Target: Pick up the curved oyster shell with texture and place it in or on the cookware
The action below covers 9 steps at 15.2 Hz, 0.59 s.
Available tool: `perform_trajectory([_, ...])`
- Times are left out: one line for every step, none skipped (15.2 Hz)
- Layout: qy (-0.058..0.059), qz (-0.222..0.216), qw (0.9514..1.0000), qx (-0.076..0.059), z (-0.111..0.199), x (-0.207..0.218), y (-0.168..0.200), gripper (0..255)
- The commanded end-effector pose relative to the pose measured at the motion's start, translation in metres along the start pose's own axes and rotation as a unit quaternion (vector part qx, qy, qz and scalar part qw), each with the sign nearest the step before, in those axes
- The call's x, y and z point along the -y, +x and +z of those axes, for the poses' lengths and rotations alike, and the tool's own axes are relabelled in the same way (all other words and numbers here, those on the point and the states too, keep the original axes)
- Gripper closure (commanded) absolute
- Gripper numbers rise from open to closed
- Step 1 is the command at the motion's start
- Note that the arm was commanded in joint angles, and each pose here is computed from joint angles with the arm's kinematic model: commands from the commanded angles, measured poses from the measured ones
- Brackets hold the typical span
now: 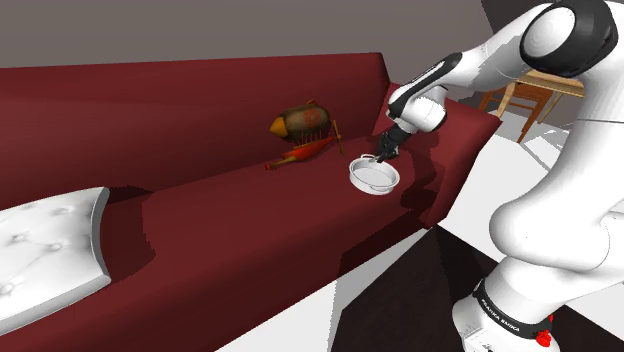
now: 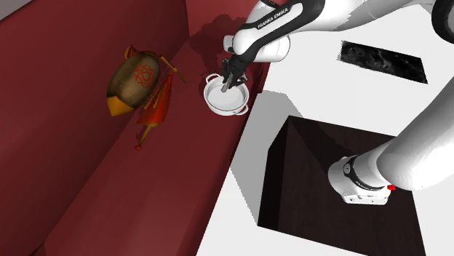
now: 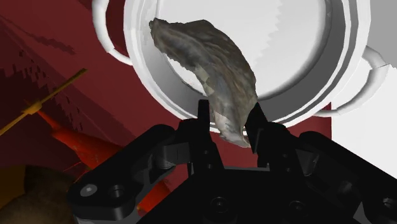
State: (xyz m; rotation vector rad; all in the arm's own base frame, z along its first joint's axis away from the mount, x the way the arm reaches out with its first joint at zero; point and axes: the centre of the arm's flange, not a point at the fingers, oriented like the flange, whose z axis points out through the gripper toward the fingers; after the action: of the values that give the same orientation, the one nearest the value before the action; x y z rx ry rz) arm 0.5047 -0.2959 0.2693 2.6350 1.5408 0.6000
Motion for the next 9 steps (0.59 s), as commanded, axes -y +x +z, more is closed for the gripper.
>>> perform_trajectory([0.0, -0.001, 1.0, 0.0, 0.008, 0.002, -0.006, 255])
perform_trajectory([0.0, -0.001, 1.0, 0.0, 0.013, 0.004, -0.007, 255])
perform_trajectory([0.0, -0.001, 1.0, 0.0, 0.017, 0.005, -0.009, 255])
perform_trajectory([0.0, -0.001, 1.0, 0.0, 0.022, 0.006, -0.01, 255])
perform_trajectory([0.0, -0.001, 1.0, 0.0, 0.027, 0.007, -0.012, 255])
perform_trajectory([0.0, -0.001, 1.0, 0.0, 0.032, 0.008, -0.014, 255])
perform_trajectory([0.0, -0.001, 1.0, 0.0, 0.037, 0.009, -0.015, 255])
perform_trajectory([0.0, -0.001, 1.0, 0.0, 0.042, 0.01, -0.017, 255])
perform_trajectory([0.0, -0.001, 1.0, 0.0, 0.047, 0.012, -0.019, 255])
